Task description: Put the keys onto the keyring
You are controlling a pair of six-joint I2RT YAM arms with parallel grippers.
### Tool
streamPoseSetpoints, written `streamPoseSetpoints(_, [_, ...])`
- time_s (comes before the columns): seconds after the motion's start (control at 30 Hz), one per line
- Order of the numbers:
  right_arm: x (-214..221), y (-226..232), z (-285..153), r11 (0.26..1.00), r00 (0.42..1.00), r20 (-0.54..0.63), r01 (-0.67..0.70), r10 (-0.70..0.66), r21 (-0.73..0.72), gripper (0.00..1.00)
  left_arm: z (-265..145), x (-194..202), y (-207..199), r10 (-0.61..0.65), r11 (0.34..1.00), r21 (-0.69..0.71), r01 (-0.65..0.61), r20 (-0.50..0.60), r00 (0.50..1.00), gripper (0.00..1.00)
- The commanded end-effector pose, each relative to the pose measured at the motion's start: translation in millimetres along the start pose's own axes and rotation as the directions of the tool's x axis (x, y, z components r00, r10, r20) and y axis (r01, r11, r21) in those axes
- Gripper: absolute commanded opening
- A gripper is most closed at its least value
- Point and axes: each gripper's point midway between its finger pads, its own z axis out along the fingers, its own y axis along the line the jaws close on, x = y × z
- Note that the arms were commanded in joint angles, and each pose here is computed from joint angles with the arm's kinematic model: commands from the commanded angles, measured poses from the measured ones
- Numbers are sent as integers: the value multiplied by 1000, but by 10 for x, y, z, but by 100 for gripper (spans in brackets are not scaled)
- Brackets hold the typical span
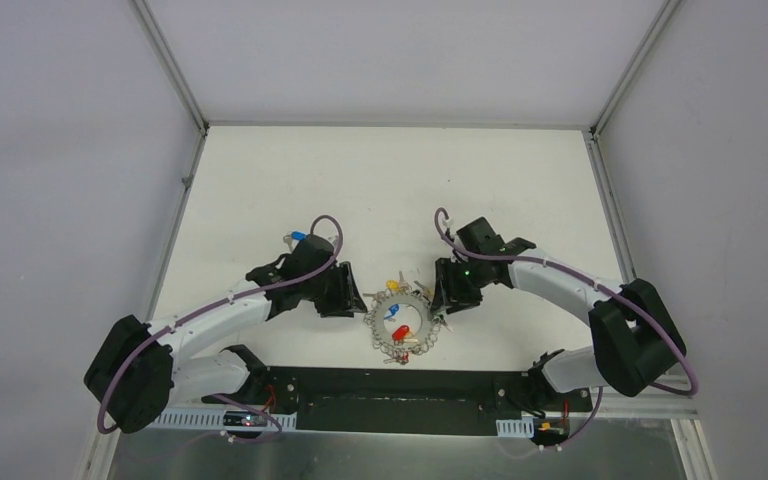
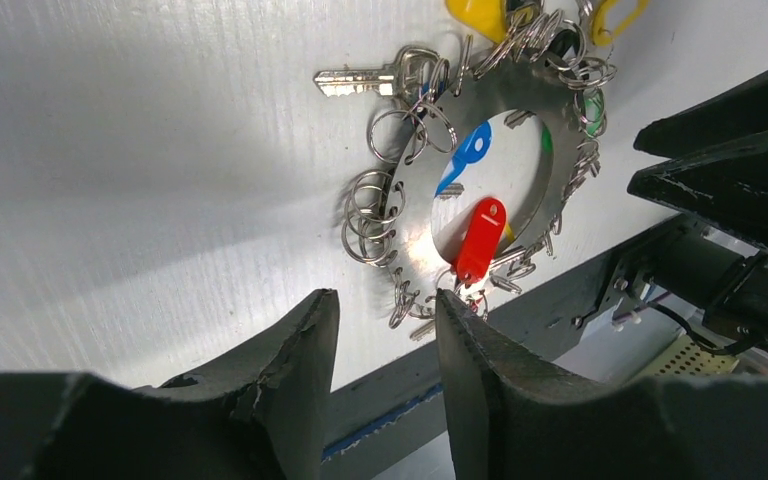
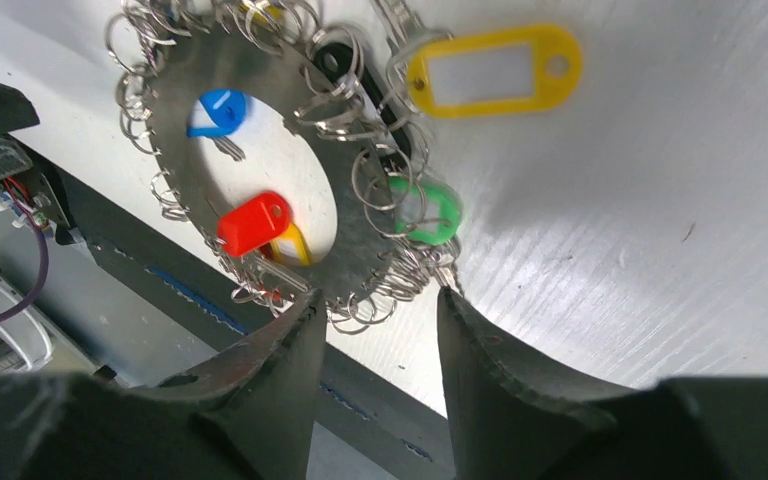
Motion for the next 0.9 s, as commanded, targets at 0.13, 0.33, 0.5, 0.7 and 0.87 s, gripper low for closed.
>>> streamPoseSetpoints(0.13, [147,41,91,993,994,-48,-101,98,-61,41,162,85,-66,-44,997,66,48,-62,997,37])
streamPoseSetpoints(0.33, [138,61,180,989,990,-75,-125,119,-79,29,271,140,-46,-60,996,61,67,-107,993,32])
streamPoseSetpoints(0.5, [-37,94,284,990,991,-85,-114,107,-84,16,307,197,-22,-66,996,52,74,-139,988,29])
streamPoseSetpoints(0.7, [-375,129,343,995,995,-62,-79,75,-68,7,320,321,-12,-73,996,43,81,-159,985,23])
streamPoseSetpoints(0.87, [-649,163,257,997,999,-7,-49,49,-61,6,350,455,-67,-69,996,42,76,-165,984,20])
